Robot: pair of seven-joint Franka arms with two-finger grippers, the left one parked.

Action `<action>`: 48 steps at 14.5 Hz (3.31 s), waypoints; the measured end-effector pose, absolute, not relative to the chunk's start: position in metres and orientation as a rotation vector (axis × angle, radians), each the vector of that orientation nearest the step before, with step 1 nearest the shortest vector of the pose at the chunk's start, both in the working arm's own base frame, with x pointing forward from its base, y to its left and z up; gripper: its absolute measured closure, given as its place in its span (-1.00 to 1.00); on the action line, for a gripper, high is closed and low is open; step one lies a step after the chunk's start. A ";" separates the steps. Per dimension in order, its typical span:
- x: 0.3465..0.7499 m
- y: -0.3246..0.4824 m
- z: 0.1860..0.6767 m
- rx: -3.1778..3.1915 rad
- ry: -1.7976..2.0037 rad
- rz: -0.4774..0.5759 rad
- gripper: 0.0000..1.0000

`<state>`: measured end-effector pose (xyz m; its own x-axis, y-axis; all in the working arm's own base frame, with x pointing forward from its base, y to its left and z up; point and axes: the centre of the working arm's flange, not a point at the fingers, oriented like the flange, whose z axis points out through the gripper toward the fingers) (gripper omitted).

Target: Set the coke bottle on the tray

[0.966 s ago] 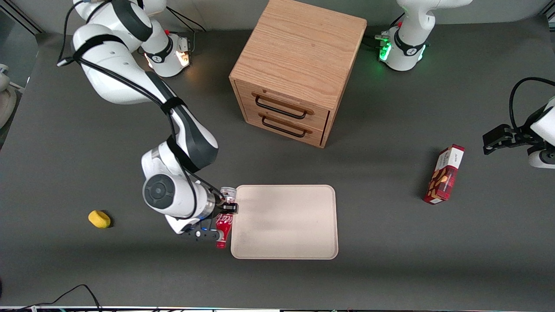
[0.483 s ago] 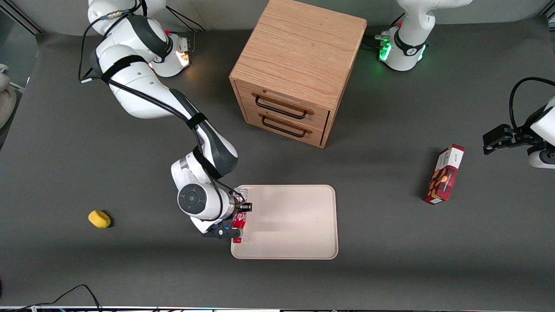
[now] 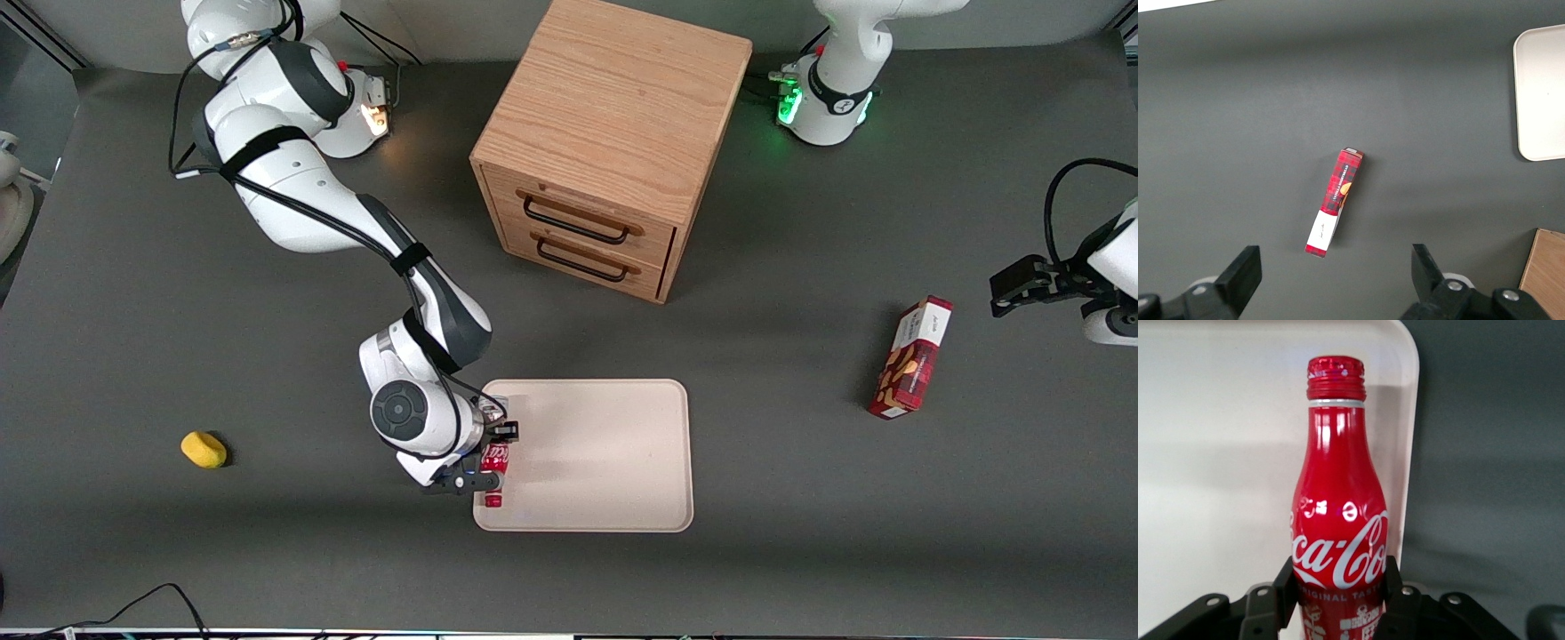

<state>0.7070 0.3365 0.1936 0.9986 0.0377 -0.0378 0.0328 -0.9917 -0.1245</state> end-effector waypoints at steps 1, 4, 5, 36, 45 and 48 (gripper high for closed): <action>0.707 0.336 0.191 -3.016 -0.053 0.062 -0.07; 0.707 0.337 0.188 -3.016 -0.059 0.050 -0.36; 0.708 0.339 0.188 -3.016 -0.066 0.037 -0.54; 0.720 0.342 0.289 -2.984 -0.086 -0.180 -1.00; 0.670 0.166 0.444 -3.107 0.169 -0.166 -1.00; 0.625 0.123 0.501 -3.127 0.092 -0.094 -1.00</action>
